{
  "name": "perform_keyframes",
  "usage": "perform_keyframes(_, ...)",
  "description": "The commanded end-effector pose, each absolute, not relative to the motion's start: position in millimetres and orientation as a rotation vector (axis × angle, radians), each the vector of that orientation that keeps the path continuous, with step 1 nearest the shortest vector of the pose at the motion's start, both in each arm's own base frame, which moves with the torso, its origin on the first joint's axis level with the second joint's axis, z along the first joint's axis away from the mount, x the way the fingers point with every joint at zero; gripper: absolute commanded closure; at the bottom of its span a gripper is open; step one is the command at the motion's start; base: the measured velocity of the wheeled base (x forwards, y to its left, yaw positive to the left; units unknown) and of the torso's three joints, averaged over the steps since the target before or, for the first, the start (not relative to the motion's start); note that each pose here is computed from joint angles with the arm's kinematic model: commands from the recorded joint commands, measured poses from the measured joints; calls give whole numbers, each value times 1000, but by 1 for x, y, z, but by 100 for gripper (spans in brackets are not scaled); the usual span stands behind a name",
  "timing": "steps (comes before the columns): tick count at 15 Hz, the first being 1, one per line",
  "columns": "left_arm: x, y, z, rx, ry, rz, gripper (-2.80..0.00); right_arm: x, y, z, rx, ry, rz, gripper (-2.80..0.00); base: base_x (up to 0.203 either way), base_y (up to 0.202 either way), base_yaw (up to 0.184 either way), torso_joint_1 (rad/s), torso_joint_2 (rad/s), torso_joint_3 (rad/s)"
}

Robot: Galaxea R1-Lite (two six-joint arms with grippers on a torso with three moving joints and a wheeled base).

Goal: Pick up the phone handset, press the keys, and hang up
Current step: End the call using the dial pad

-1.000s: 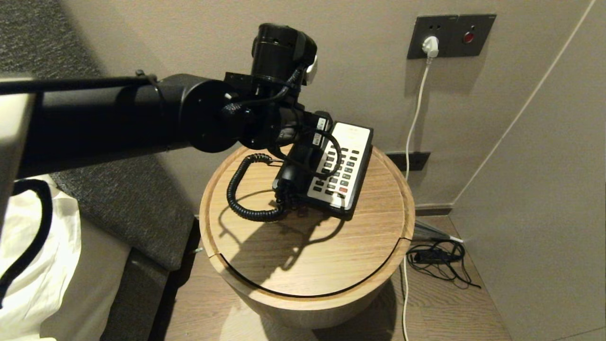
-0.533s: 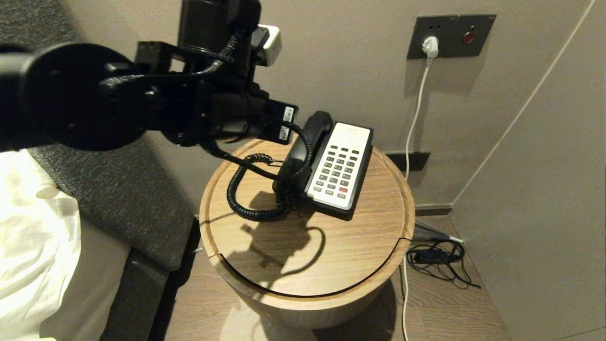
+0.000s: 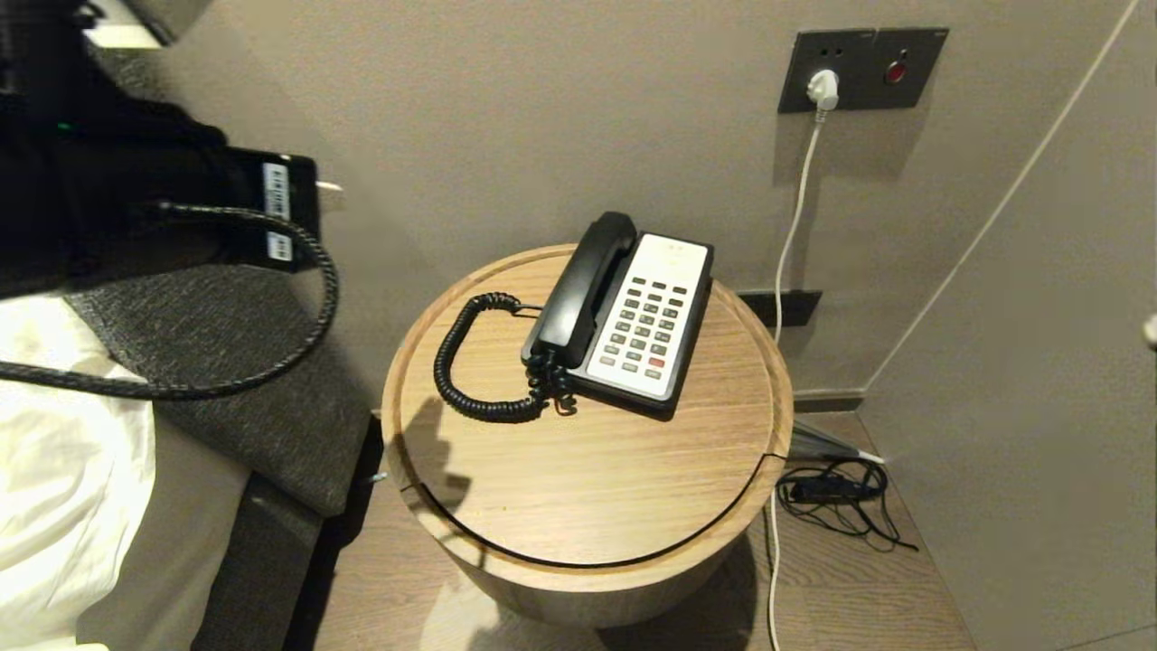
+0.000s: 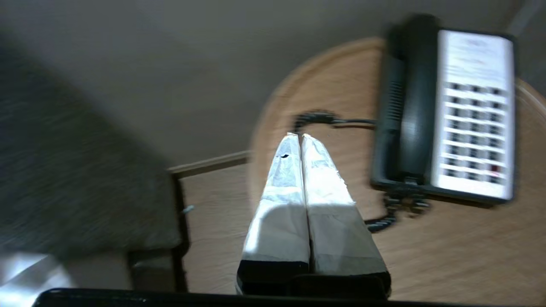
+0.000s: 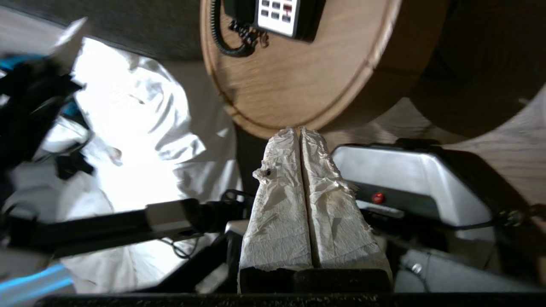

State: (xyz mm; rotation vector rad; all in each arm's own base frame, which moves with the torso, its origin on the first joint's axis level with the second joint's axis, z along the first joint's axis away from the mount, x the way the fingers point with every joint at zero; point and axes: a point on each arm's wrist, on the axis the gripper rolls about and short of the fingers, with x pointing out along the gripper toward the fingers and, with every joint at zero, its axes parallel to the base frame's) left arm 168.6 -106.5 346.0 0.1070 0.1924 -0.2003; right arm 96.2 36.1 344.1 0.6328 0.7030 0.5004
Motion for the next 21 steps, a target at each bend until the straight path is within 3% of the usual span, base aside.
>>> perform_keyframes(1, 141, -79, 358, 64, 124, -159, 0, 171, 68, 336, 592, 856, 487, 0, 0, 0, 0, 0, 0, 0)
perform_keyframes(5, 121, -65, 358, 1, 93, -144, 0, 245, 143, 332, 444, 948, 558, 0, 0, 0, 0, 0, 0, 0)
perform_keyframes(10, 102, -53, 339, -66, 119, -137, 0, 286, 225, 263, 292, 1093, 542, 0, 0, 0, 0, 0, 0, 0)
perform_keyframes(21, 95, -49, 331, -81, 126, -143, 0, 300, 222, 257, 285, 1051, 506, 0, 0, 0, 0, 0, 0, 0)
